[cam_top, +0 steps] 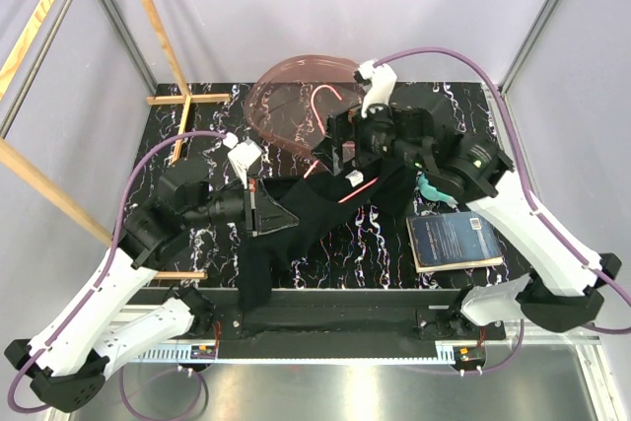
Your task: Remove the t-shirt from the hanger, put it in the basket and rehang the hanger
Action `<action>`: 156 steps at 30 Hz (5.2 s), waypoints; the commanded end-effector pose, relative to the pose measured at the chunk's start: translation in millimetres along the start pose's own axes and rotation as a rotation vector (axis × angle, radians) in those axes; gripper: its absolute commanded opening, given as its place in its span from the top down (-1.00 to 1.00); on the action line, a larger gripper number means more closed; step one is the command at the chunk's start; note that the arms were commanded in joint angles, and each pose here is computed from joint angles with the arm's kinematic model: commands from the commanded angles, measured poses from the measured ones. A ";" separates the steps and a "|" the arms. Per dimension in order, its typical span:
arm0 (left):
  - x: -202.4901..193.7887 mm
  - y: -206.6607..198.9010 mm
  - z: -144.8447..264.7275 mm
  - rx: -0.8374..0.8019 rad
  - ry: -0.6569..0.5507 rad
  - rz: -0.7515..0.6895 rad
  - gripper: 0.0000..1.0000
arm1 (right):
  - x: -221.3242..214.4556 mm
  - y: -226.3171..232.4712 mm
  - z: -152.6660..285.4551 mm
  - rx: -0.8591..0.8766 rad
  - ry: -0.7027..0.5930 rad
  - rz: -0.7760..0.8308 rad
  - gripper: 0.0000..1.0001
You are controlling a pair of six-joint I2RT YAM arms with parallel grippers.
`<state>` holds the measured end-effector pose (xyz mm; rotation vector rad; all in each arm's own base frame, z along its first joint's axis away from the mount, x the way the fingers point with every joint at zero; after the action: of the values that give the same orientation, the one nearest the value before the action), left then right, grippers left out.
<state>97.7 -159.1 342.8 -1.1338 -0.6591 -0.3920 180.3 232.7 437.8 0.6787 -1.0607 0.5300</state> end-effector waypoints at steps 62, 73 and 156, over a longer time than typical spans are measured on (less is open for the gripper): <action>-29.2 1.4 51.1 0.154 -0.165 -0.048 0.02 | 3.2 -15.9 18.0 -0.519 -0.242 -0.029 1.00; -12.4 -2.4 104.5 0.394 -0.612 -0.005 1.00 | -2.3 -22.7 21.9 -0.590 -0.270 -0.077 1.00; 50.9 -30.2 -39.8 0.034 -0.202 -0.057 -0.66 | -91.5 -30.8 128.7 -0.103 -0.362 -0.055 1.00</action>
<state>161.2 -229.3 358.7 -0.9588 -0.7953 -0.2751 91.3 98.1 377.4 0.6101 -1.3462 0.1127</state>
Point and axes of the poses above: each gripper's point midway between its finger pads, its own z axis back along the fingers, its own y axis along the line the jaws close on, x = y × z, the point moved 9 cm from there along z, back along the fingers, and after that the axes turned 4 degrees about z, right-handed, at the moved point
